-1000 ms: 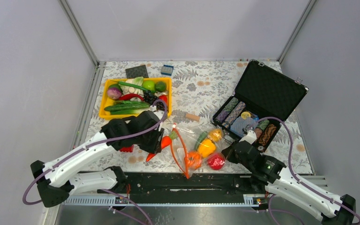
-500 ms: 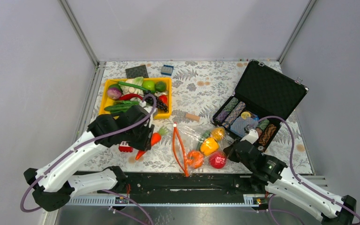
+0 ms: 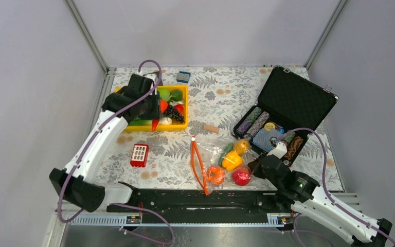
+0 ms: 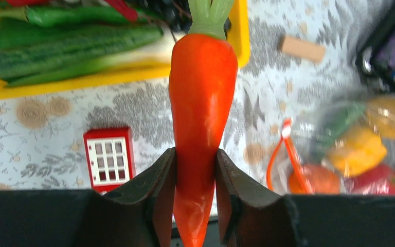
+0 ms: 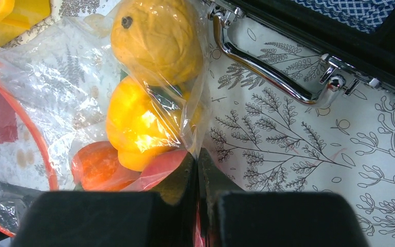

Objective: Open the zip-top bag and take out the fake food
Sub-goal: Place the fake vegetable in the bin.

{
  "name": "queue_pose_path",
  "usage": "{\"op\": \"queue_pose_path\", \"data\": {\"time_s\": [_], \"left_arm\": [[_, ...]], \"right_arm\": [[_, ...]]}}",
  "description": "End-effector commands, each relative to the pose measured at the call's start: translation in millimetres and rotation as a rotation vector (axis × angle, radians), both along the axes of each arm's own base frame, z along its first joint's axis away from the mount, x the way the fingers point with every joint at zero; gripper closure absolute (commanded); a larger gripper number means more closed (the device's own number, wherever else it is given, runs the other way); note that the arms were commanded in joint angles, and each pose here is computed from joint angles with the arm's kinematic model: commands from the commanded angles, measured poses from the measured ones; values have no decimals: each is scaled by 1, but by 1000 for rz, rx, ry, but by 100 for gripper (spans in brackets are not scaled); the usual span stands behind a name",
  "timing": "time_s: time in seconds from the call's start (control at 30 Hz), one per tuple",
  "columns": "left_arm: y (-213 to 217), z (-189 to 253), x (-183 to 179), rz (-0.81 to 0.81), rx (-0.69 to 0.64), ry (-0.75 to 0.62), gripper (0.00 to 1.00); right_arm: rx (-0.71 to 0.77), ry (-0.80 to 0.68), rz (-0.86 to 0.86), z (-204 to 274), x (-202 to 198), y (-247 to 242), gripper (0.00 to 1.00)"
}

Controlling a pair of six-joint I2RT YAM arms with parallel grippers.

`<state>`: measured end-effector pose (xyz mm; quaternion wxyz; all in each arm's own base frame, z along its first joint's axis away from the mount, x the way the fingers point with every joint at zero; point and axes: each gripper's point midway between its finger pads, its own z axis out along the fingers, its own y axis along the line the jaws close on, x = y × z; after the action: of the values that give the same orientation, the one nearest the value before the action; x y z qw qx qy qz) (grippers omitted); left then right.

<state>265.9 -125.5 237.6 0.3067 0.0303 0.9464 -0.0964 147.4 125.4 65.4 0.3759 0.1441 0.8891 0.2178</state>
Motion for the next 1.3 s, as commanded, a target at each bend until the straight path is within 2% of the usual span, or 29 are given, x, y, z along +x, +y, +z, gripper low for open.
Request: {"op": "queue_pose_path", "data": {"time_s": [0.0, 0.17, 0.37, 0.5, 0.67, 0.9, 1.0, 1.13, 1.27], "left_arm": [[1, 29, 70, 77, -92, -197, 78], [20, 18, 102, 188, -125, -211, 79], [38, -1, 107, 394, -237, -276, 79], [48, -3, 105, 589, -413, -400, 78], [64, -13, 105, 800, -543, -457, 78], [89, -1, 113, 1067, -758, -585, 79], [93, -6, 117, 1164, -848, -586, 79], [93, -17, 127, 1283, -1054, -577, 79], [91, -25, 140, 1337, -1091, -539, 79]], "right_arm": [[22, -46, -50, 19, 6, -7, 100], [15, -41, -46, 18, 5, -8, 100], [5, -35, -45, 16, 4, -8, 100], [11, -35, -35, 15, 3, -7, 100], [14, -31, -29, 16, 1, -8, 100], [13, -30, -10, 17, -1, -7, 100], [13, -29, -7, 17, -2, -7, 100], [15, -33, -7, 20, -3, -9, 100], [14, -40, -11, 22, -5, -13, 100]]}}
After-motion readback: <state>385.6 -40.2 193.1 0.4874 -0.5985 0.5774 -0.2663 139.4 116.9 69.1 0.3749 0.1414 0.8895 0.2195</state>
